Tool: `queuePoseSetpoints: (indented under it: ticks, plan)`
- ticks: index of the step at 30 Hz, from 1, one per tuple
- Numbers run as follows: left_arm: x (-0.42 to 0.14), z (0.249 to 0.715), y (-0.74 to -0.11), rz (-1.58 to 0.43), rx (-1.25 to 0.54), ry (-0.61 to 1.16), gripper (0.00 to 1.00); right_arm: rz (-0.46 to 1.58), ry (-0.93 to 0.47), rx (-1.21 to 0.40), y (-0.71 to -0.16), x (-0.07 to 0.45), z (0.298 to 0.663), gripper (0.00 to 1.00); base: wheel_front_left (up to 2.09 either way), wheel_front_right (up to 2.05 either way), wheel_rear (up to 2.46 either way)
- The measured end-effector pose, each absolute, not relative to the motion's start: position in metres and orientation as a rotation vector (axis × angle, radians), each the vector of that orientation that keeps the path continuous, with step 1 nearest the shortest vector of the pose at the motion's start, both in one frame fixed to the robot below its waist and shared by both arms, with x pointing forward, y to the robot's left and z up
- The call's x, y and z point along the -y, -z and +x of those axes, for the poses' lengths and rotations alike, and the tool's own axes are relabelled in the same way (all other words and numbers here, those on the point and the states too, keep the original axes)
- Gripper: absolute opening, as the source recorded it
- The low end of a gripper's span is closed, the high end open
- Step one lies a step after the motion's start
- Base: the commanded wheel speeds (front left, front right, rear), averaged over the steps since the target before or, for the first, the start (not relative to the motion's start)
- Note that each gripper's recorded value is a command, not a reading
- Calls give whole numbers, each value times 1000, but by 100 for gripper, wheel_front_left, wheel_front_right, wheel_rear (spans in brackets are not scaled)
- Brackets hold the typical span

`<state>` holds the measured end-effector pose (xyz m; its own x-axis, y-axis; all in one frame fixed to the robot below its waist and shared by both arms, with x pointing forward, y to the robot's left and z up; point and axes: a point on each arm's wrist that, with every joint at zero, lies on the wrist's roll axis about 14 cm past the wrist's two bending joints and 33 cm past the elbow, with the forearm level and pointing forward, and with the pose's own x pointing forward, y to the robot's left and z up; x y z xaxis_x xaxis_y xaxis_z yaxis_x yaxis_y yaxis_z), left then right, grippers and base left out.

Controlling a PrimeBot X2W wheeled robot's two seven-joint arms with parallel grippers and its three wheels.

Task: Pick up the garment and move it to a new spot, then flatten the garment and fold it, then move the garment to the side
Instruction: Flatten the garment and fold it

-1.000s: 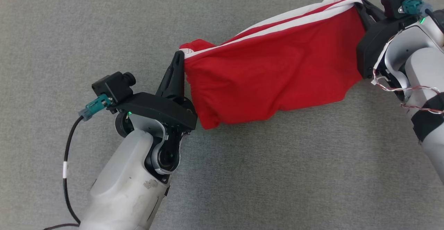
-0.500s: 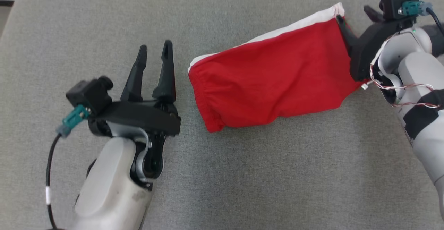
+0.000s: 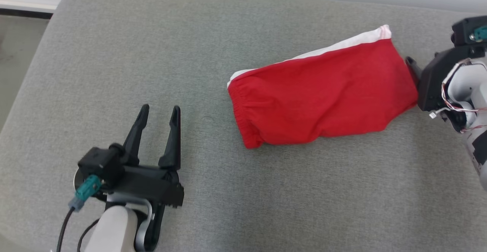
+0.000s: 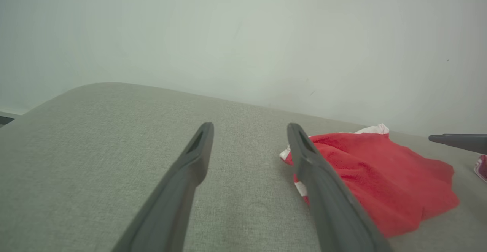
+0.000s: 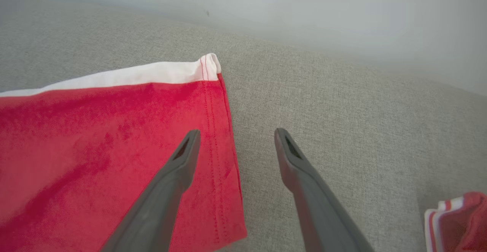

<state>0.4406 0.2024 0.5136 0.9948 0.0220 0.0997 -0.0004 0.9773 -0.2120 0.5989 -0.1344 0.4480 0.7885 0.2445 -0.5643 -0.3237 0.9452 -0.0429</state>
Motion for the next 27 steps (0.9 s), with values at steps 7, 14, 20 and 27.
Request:
queuePoseSetpoints:
  ticks: [7, 14, 20, 27]
  plan:
    - [-220, 410, -486, -164, 22, -56, 100, -99, -268, -676, -423, 138, 598, 100, 0, 0, 0]
    - [-234, 390, -477, -169, -3, -112, 100, -93, -268, -731, -406, 129, 598, 100, 0, 0, 0]
    - [-237, 382, -472, -176, -19, -128, 100, -81, -261, -778, -391, 126, 598, 100, 0, 0, 0]
    - [-246, 378, -471, -169, -24, -157, 100, -61, -258, -829, -377, 123, 600, 20, 0, 0, 0]
